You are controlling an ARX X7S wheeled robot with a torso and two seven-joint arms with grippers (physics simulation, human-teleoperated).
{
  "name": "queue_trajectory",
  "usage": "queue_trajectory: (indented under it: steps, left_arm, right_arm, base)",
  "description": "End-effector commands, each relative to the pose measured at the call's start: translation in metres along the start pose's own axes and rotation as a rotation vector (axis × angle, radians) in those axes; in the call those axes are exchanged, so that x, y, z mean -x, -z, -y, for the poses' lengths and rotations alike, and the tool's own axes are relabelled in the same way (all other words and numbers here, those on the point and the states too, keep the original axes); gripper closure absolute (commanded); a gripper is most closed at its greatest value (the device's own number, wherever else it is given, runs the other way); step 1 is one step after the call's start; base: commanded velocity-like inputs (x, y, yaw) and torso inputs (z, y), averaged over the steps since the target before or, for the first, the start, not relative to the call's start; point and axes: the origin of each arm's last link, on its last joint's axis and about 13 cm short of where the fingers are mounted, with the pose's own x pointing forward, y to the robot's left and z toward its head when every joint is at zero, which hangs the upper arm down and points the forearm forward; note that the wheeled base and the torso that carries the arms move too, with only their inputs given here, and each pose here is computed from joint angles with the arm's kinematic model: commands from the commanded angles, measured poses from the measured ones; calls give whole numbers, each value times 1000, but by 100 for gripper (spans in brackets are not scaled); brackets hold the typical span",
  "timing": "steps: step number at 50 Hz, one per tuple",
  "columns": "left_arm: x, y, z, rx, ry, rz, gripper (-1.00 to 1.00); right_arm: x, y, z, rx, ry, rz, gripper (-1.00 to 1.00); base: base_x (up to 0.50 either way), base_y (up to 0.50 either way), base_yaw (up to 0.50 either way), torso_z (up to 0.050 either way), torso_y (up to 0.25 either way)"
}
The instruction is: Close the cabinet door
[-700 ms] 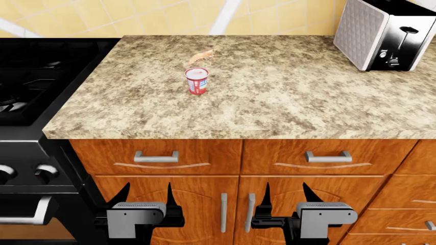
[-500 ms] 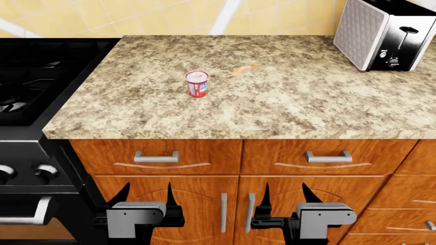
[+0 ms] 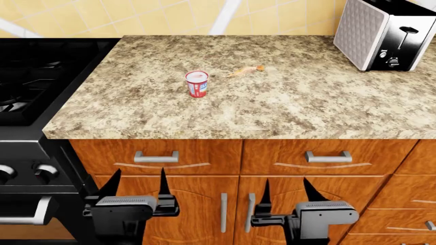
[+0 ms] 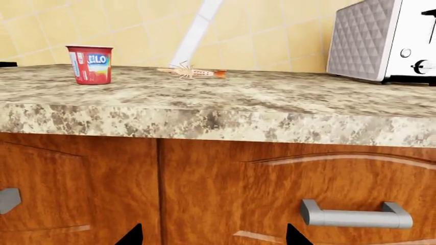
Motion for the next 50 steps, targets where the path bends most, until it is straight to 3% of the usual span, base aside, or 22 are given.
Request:
queue_trajectory:
  steps: [1,4,11,13,22,30,41,50]
  left_arm:
    - [-6,-37,-4,-8,-18,267,-100]
    - [-4,-49,-4,-6,-16,316,-100]
    - [-5,-66,-5,9,-24,395,-100]
    - [-7,-76,-4,9,-41,478,-100]
    - [-6,-120,10,97,-18,623,-100]
    - [-5,-144,13,114,-5,764,-100]
    - [2,-162,10,146,5,835,-100]
    - [10,-170,7,141,6,871,-100]
  right_arm:
    - [3,-29,2,112,1,147,-100]
    - [4,-42,2,95,6,200,-100]
    - [1,-69,5,157,5,303,-100]
    - [1,-79,7,168,15,352,-100]
    - [3,-118,11,199,57,500,-100]
    - [7,-151,14,229,97,638,-100]
    - [7,-180,10,273,95,782,-100]
    - [11,-178,8,289,97,823,-100]
  base:
    - [0,0,0,0,0]
    - [0,0,0,0,0]
    - [0,0,0,0,0]
    - [0,0,0,0,0]
    - [0,0,0,0,0]
    - [0,0,0,0,0]
    - [0,0,0,0,0]
    - [0,0,0,0,0]
